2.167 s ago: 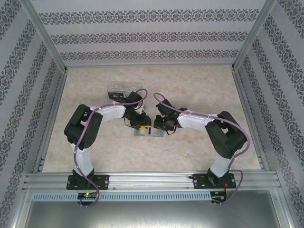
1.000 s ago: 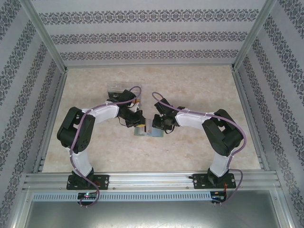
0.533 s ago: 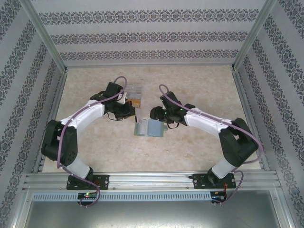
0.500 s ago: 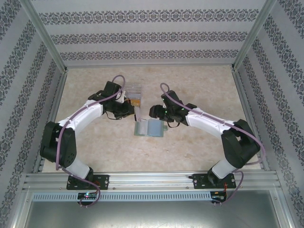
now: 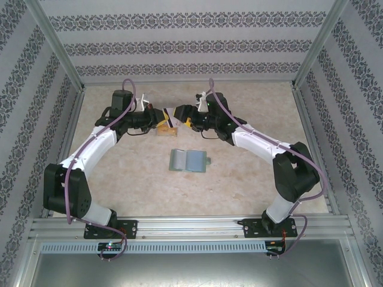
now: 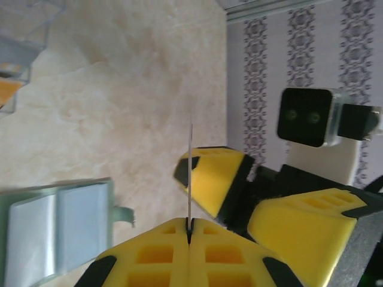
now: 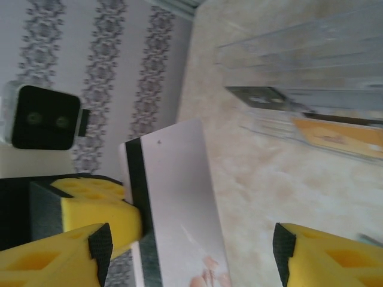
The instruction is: Take the credit cards out of the card holder
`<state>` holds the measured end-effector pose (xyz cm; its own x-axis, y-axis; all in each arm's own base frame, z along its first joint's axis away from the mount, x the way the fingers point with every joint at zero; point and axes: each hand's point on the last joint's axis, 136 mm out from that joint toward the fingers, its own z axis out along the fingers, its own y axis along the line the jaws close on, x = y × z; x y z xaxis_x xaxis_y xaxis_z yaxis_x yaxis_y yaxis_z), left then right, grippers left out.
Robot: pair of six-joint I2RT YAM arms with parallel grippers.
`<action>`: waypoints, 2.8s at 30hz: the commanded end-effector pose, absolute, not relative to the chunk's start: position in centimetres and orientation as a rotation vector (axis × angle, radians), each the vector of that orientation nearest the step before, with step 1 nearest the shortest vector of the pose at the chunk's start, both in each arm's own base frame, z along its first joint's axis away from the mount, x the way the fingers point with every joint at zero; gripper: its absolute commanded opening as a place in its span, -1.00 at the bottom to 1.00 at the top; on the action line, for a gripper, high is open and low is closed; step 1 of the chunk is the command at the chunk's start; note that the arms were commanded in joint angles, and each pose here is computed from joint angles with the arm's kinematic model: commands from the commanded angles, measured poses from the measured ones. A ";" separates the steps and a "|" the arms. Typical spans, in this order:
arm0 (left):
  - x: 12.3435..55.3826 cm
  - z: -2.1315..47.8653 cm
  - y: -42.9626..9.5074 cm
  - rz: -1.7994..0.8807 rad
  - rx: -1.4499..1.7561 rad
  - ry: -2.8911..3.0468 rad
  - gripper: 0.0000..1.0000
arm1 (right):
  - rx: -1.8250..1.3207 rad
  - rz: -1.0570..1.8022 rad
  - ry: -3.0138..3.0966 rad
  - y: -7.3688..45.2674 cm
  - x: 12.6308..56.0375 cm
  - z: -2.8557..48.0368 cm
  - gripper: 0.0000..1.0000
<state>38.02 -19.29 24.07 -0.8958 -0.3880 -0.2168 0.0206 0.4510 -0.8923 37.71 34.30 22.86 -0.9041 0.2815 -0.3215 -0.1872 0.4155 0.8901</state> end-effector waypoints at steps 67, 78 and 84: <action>33.2 16.5 -3.1 -0.723 -0.588 2.594 0.99 | -1.575 0.548 1.719 38.1 44.8 12.7 -1.00; 33.2 16.1 -3.3 -0.739 -0.590 2.608 0.99 | -1.643 0.494 1.721 37.1 45.5 11.4 -1.00; 33.2 15.9 -3.3 -0.741 -0.594 2.613 0.99 | -1.655 0.471 1.731 36.8 45.8 10.9 -1.00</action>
